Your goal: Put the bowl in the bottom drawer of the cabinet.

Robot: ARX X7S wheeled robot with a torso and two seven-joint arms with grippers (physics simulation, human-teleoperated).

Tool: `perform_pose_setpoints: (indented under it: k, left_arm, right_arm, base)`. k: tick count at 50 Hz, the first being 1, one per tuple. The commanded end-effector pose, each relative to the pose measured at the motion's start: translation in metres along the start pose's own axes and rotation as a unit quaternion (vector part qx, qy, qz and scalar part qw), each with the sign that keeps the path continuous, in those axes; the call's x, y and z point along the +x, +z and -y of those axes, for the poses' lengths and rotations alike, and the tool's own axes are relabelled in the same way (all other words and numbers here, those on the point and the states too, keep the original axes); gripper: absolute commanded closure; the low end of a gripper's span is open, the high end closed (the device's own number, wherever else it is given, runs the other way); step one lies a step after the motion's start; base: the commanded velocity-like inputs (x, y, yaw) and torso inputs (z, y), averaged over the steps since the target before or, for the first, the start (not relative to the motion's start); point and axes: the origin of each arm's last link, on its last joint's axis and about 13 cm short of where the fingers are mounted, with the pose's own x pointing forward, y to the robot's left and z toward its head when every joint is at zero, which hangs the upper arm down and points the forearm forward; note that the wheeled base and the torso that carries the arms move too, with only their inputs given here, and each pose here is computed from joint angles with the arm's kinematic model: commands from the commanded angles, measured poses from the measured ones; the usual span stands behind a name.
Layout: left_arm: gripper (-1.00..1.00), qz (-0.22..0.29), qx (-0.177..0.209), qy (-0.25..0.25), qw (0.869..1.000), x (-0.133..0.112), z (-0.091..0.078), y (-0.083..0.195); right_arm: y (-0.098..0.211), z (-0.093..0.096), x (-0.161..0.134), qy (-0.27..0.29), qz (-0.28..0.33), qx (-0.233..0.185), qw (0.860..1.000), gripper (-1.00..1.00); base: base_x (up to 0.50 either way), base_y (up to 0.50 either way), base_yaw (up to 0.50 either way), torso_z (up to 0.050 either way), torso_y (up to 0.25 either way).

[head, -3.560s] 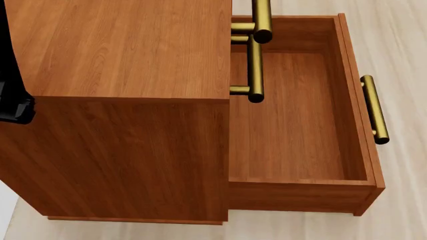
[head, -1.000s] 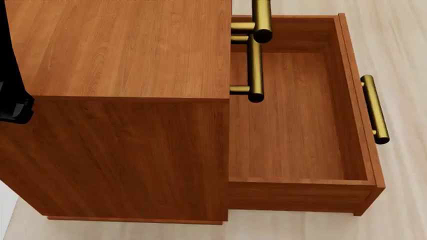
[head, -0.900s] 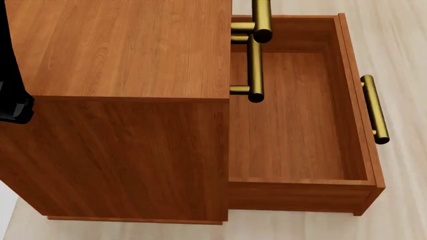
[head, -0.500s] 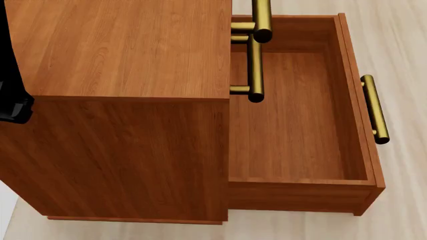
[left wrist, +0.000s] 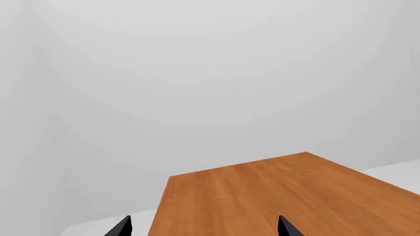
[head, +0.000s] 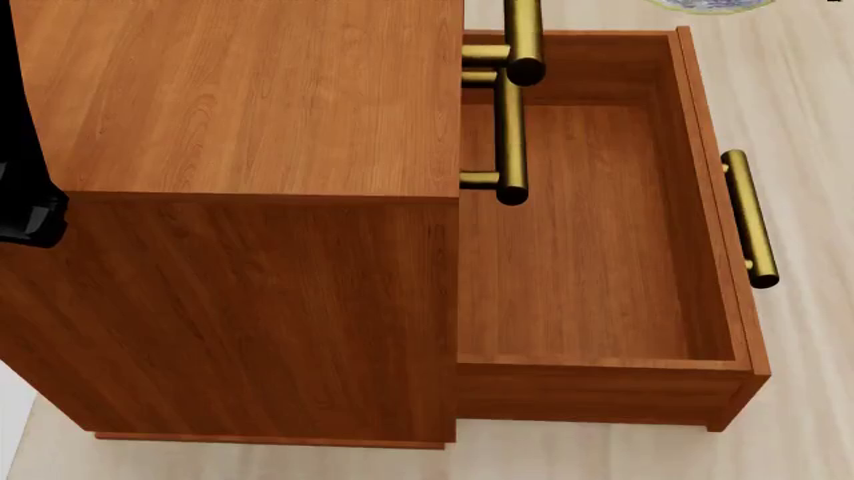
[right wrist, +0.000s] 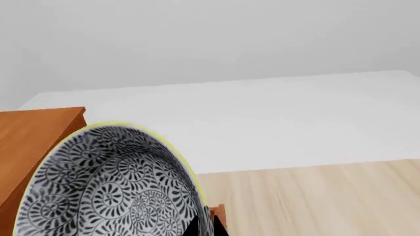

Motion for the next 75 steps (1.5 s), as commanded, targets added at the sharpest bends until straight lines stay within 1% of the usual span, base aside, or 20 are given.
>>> perform_pose_setpoints:
  k: [1,13,23,51,56,75]
  left_arm:
    - [-1.00,0.001,0.000,-0.011,1.000,0.004,-0.002,0.000]
    - [-1.00,0.002,-0.001,-0.010,1.000,0.004,-0.002,0.000]
    - [-1.00,0.003,0.000,-0.010,1.000,0.004,-0.002,0.000]
    - [-1.00,0.002,-0.001,-0.011,1.000,0.003,-0.002,-0.001]
    - [-1.00,0.002,-0.001,-0.011,1.000,0.003,-0.002,0.000]
    - [-1.00,0.003,-0.001,-0.010,1.000,0.002,-0.002,0.000]
  right_arm:
    - [0.000,-0.011,0.004,0.022,-0.007,-0.023,0.999,1.00]
    - [-0.004,-0.017,0.008,0.032,-0.018,-0.038,0.999,1.00]
    - [-0.009,-0.012,0.008,0.021,-0.021,-0.035,0.999,1.00]
    - [-0.019,-0.003,0.005,-0.009,-0.041,-0.049,0.998,1.00]
    - [-0.025,-0.003,0.006,-0.012,-0.056,-0.060,0.997,1.00]
    - [-0.036,-0.004,0.010,-0.016,-0.087,-0.079,0.993,1.00]
  base:
    - [0.02,-0.01,-0.01,0.000,0.000]
    - [0.01,0.00,0.00,0.000,-0.003]
    - [0.00,0.00,0.00,0.001,-0.002]
    - [0.00,0.00,0.00,0.000,-0.002]
    - [0.00,0.00,0.00,0.000,-0.002]
    - [0.00,0.00,0.00,0.001,-0.002]
